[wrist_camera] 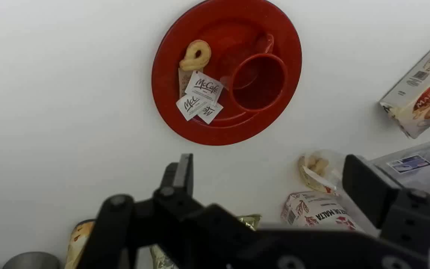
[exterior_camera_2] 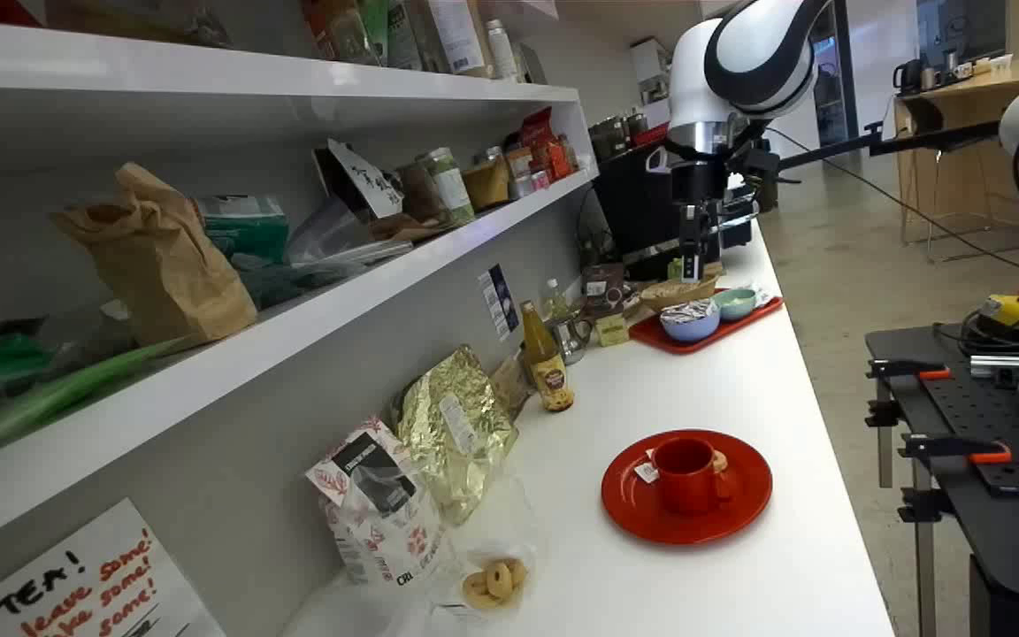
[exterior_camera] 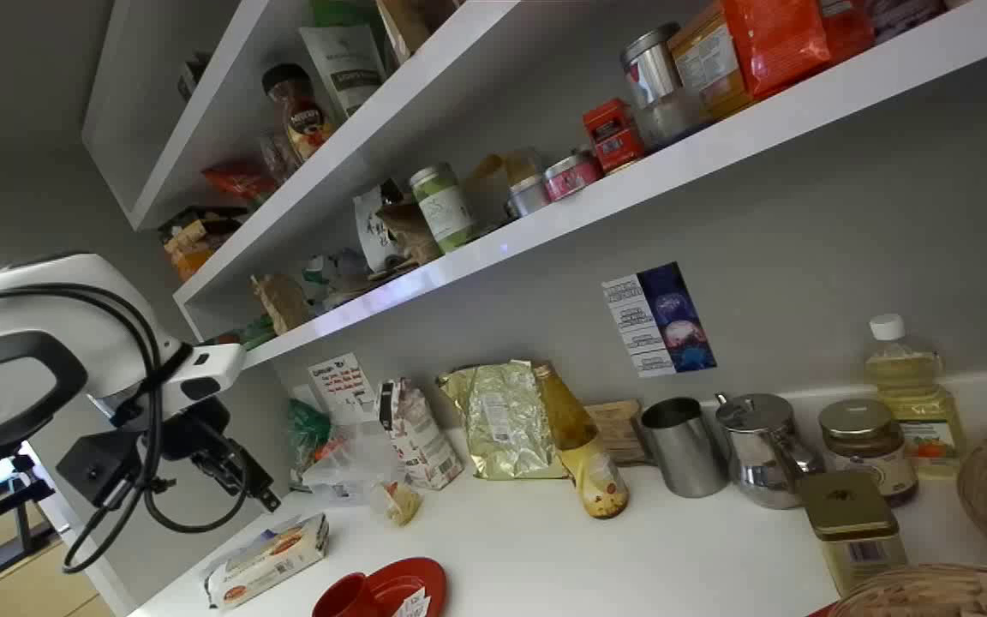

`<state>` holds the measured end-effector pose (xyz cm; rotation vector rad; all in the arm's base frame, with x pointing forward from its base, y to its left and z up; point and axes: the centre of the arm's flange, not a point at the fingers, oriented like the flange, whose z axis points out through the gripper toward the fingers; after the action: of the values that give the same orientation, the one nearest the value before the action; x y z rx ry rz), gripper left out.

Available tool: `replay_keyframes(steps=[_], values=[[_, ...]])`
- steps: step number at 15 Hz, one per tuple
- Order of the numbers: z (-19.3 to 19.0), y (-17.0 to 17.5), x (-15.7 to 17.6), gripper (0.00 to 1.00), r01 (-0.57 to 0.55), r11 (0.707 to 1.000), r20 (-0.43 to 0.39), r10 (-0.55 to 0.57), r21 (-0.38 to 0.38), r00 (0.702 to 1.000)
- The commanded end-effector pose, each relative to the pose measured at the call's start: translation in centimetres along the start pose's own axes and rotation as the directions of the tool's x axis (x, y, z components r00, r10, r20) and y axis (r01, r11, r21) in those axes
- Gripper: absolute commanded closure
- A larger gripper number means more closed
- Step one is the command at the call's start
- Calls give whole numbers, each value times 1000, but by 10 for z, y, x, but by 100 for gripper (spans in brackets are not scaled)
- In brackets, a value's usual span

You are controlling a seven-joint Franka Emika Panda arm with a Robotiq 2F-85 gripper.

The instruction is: Remove the cup from the plate

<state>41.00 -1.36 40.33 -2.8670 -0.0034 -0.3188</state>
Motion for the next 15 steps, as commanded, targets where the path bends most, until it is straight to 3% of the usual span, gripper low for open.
replay_keyframes(steps=[1,9,15], values=[[0,0,0,0,0,1000,0,0,0,1000],[0,0,0,0,0,1000,0,0,0,1000],[60,-36,23,0,66,998,53,-66,-5,996]])
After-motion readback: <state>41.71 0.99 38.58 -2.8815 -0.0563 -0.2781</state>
